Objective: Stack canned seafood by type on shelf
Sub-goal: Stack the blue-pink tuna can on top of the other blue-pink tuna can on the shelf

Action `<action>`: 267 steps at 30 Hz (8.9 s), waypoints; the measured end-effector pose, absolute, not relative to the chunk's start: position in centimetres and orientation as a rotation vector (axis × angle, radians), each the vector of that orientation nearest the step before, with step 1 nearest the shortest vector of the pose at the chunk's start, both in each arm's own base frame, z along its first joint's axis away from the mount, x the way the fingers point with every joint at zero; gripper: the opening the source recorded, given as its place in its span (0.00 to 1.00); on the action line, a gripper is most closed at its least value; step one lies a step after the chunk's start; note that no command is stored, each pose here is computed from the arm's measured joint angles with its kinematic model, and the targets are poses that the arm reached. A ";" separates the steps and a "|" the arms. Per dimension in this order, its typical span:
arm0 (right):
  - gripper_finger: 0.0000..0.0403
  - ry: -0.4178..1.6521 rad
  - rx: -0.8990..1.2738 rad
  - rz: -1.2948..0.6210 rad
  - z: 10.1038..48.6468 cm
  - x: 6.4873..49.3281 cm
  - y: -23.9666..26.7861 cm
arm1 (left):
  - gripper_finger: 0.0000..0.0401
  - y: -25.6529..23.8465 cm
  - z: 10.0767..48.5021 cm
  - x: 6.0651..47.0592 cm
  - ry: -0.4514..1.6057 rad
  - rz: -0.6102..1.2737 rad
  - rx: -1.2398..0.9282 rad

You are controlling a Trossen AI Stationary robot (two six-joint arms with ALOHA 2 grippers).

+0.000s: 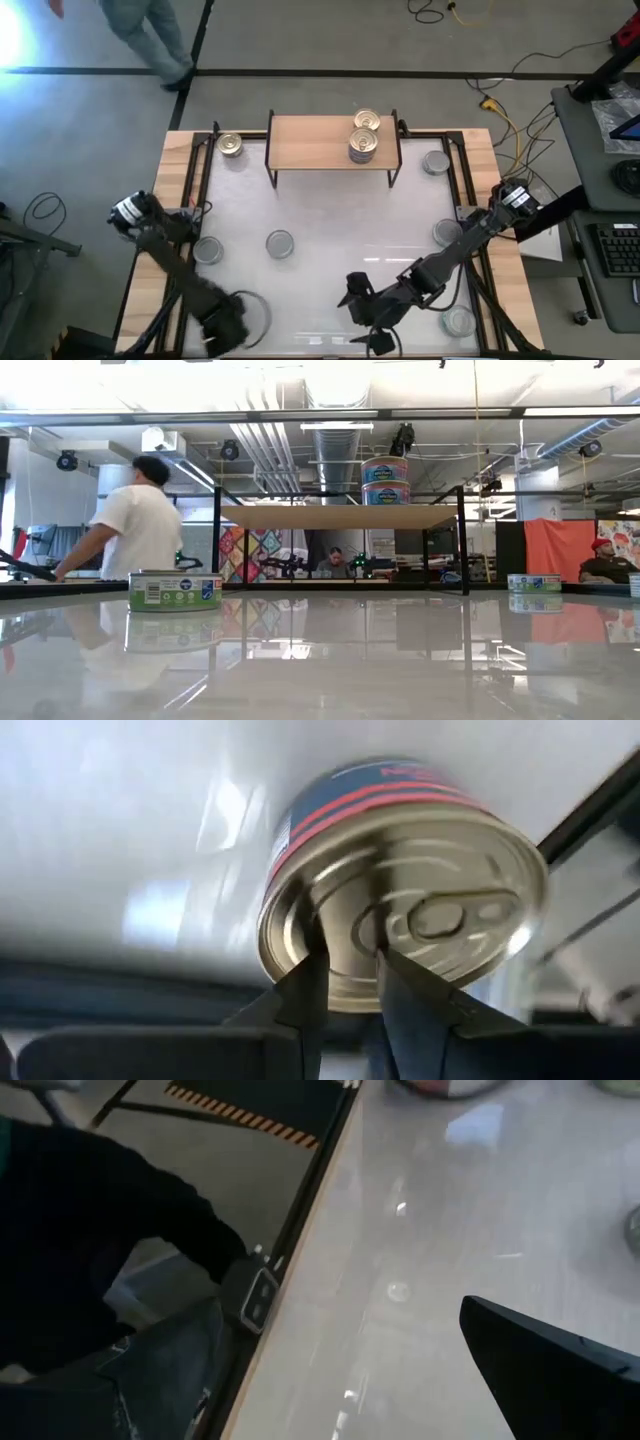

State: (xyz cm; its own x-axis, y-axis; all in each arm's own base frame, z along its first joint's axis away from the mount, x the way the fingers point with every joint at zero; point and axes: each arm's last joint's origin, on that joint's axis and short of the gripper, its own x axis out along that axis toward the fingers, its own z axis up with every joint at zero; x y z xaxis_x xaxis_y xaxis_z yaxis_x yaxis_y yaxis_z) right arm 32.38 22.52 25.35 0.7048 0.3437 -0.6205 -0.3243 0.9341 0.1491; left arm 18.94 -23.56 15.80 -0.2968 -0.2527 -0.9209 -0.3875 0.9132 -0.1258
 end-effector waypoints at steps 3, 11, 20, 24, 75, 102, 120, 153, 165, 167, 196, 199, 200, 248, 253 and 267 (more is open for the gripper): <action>0.99 0.676 0.036 0.363 25.1 32.8 22.5 | 0.19 -21.8 15.9 21.4 1.811 0.084 -0.423; 0.99 0.661 -0.007 0.290 23.9 33.6 22.6 | 0.19 -19.8 19.2 27.2 1.436 0.081 -0.133; 0.99 0.622 -0.029 0.084 19.1 36.3 22.5 | 0.19 -21.9 24.4 24.2 1.451 0.129 -0.003; 0.99 0.635 0.002 -0.030 16.5 37.3 22.9 | 0.19 -21.8 22.9 21.3 1.430 0.169 0.008; 0.99 0.660 0.061 -0.083 12.3 45.4 21.0 | 0.19 -19.3 15.7 21.0 0.943 -0.092 -0.035; 0.99 0.452 0.007 0.051 8.4 44.0 20.9 | 0.19 -19.4 16.0 21.1 0.897 -0.006 -0.103; 0.99 0.413 0.004 0.079 7.7 45.2 19.6 | 0.19 -18.3 15.8 21.9 0.879 0.041 -0.107; 0.99 0.433 0.032 0.080 7.6 45.8 18.0 | 0.19 -21.1 15.0 23.5 0.938 -0.082 -0.059; 0.99 0.422 0.011 0.127 8.3 46.4 18.0 | 0.19 -21.3 14.9 24.0 0.903 -0.097 -0.082; 0.99 0.422 0.016 0.126 8.3 46.4 18.0 | 0.19 -21.3 14.9 24.0 0.890 -0.091 -0.083; 0.91 0.663 -0.008 0.328 18.7 42.6 17.3 | 0.19 -17.3 32.0 20.3 0.546 -0.199 -0.015; 0.91 0.653 -0.052 0.336 22.2 40.9 16.6 | 0.19 -16.6 32.8 19.6 0.469 -0.232 0.013; 0.91 0.645 -0.072 0.324 23.4 40.3 16.2 | 0.19 -16.5 32.8 19.5 0.453 -0.243 0.042; 0.91 0.433 -0.128 -0.294 30.9 19.9 -27.4 | 0.19 25.3 34.7 31.7 0.205 -0.037 0.111; 0.91 0.424 -0.079 -0.272 30.1 20.3 -27.9 | 0.19 26.0 32.9 32.9 0.300 -0.082 -0.087; 0.91 0.398 0.024 -0.130 28.1 21.1 -28.5 | 0.19 27.0 37.0 33.8 0.492 0.031 -0.367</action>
